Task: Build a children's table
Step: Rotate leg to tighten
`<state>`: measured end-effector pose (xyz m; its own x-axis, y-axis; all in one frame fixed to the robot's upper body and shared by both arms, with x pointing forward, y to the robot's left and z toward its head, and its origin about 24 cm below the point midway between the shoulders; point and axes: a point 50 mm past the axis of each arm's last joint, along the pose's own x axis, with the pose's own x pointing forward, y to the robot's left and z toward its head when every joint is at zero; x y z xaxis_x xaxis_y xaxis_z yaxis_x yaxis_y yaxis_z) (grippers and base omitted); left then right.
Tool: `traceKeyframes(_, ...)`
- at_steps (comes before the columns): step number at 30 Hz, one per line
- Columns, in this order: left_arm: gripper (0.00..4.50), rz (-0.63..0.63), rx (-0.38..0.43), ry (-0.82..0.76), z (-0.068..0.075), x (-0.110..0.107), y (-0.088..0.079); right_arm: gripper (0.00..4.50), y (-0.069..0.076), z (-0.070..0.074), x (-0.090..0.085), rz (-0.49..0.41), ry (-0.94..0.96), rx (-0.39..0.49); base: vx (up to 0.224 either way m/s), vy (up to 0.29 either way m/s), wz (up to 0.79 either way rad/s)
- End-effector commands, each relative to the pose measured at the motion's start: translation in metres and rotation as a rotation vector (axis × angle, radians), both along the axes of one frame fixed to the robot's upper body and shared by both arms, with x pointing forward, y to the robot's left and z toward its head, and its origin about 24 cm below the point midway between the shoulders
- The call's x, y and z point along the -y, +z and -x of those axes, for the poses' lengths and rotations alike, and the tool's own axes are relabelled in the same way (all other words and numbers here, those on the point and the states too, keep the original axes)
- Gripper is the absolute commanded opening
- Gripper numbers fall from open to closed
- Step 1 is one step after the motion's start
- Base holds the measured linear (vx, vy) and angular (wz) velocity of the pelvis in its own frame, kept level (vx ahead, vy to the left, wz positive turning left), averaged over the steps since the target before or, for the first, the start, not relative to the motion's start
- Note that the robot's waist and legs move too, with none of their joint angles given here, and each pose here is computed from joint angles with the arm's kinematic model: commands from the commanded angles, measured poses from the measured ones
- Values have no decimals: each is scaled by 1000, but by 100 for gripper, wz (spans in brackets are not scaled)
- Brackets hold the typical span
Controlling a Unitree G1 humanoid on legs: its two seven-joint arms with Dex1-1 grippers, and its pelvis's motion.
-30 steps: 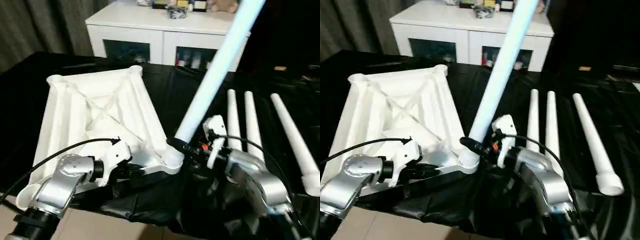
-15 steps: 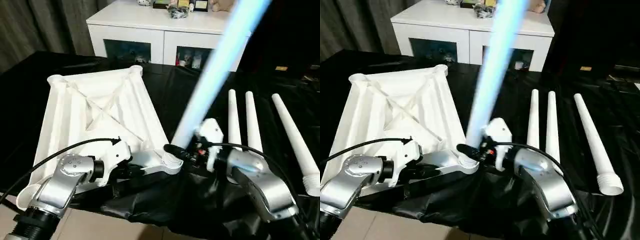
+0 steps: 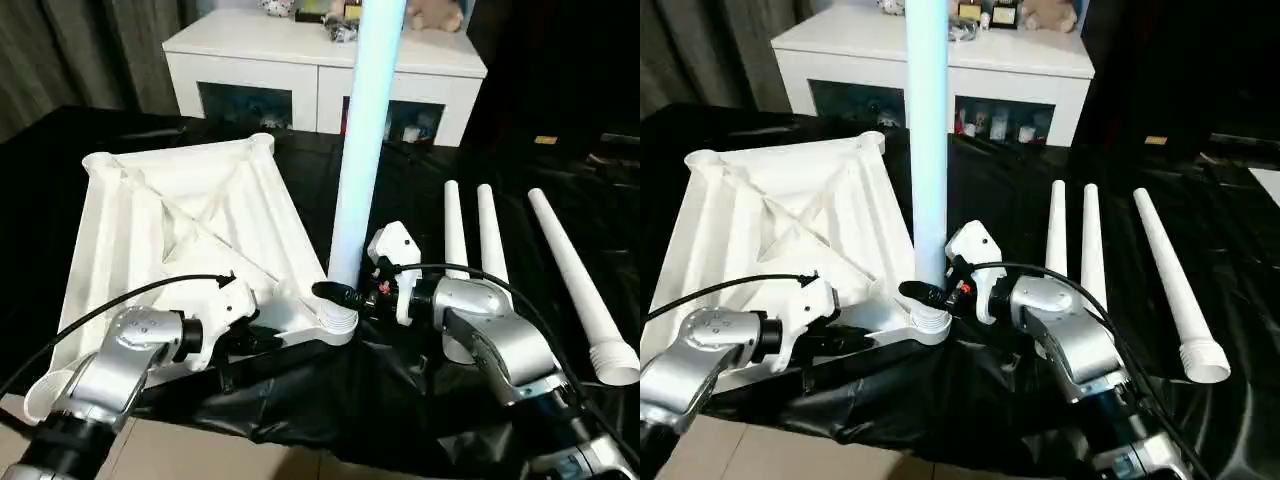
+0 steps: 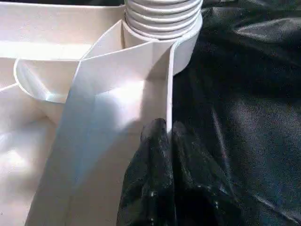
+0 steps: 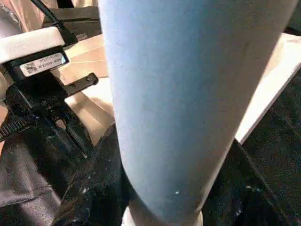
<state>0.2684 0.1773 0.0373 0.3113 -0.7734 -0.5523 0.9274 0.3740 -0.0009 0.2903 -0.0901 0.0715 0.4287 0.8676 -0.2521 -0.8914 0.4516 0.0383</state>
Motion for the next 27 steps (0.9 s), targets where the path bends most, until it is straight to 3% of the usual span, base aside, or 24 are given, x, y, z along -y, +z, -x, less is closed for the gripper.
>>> traceKeyframes(1, 0, 57, 106, 18, -15, 8, 20, 182, -71, 27, 6, 187, 2, -294, 0, 0, 0)
traceKeyframes(8, 0, 72, 141, 30, -24, 15, 24, 182, -64, 25, 7, 144, -33, -265, 0, 0, 0)
traceKeyframes(21, 0, 78, 122, 17, -24, 15, 20, 182, -63, 24, 8, 148, -46, -245, 0, 0, 0)
traceKeyframes(27, 0, 76, 117, 37, -21, 13, 16, 182, -57, 16, 5, 150, -62, -200, 0, 0, 0)
